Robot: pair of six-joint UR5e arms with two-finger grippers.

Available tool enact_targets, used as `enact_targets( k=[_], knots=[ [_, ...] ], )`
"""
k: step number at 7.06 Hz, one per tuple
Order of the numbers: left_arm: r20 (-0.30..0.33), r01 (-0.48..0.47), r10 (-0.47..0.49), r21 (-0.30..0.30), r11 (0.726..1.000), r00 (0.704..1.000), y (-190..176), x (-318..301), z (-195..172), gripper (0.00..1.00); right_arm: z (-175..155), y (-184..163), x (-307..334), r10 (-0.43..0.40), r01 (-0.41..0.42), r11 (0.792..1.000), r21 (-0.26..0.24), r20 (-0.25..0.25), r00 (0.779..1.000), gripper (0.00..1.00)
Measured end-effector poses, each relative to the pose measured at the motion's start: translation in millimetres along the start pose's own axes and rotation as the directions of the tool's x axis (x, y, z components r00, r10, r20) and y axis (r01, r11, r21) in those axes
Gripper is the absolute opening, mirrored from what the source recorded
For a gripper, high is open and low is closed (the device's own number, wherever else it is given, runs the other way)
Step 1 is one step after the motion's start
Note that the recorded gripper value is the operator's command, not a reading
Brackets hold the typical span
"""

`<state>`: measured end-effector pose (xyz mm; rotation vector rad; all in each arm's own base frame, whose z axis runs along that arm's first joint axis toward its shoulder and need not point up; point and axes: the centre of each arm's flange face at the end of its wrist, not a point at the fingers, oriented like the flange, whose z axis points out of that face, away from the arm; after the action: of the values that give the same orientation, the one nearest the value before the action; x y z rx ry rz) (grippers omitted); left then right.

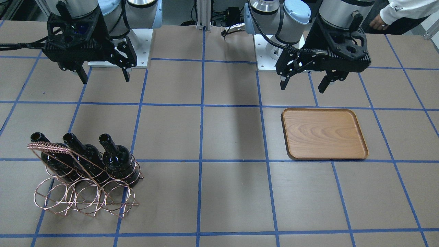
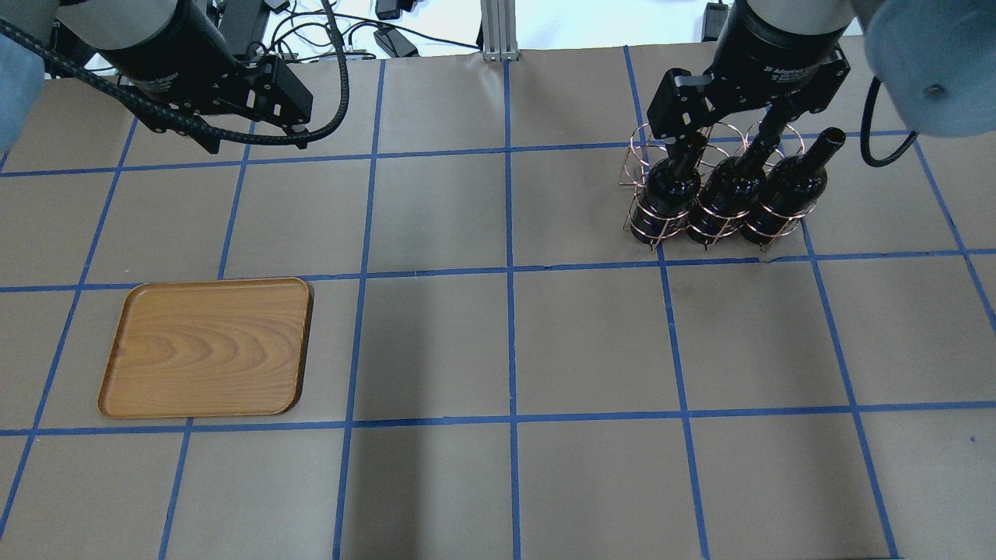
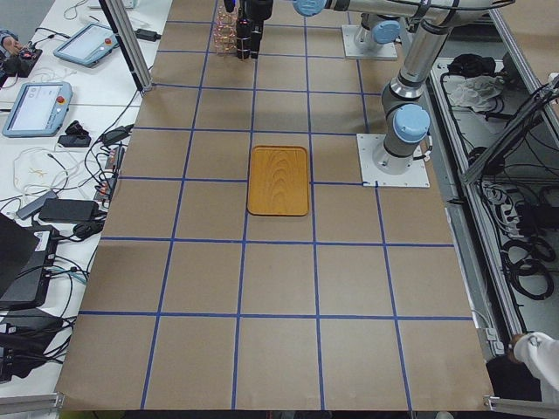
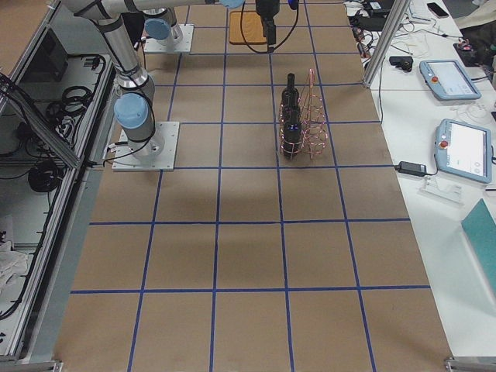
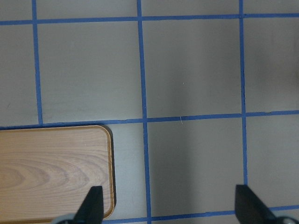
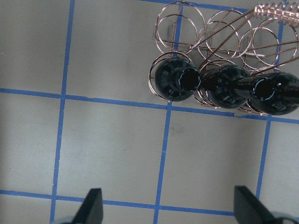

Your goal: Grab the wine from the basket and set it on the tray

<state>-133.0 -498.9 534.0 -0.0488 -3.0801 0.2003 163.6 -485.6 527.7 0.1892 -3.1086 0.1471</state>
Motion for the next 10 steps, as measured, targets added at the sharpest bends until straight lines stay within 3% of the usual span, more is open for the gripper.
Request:
enact_targets(
  k=[2,6,10],
  knots=[
    [0.000,0.000,0.000,0.000,1.000,1.000,0.0,0.0,0.0,1.00,-1.6,0.8,0.3,0.000,0.000,1.000,0.003,-0.003,1.000,1.00],
    [-0.001,0.001,-0.001,-0.002,1.000,1.000,-0.5,0.0,0.9,1.00,-2.8,2.7,7.0,0.000,0.000,1.000,-0.001,-0.064,0.998,1.00],
    [-0.001,0.001,-0.001,-0.003,1.000,1.000,-1.1,0.0,1.8,1.00,-2.2,3.6,8.2,0.006,-0.007,1.000,-0.008,-0.068,0.998,1.00]
  ],
)
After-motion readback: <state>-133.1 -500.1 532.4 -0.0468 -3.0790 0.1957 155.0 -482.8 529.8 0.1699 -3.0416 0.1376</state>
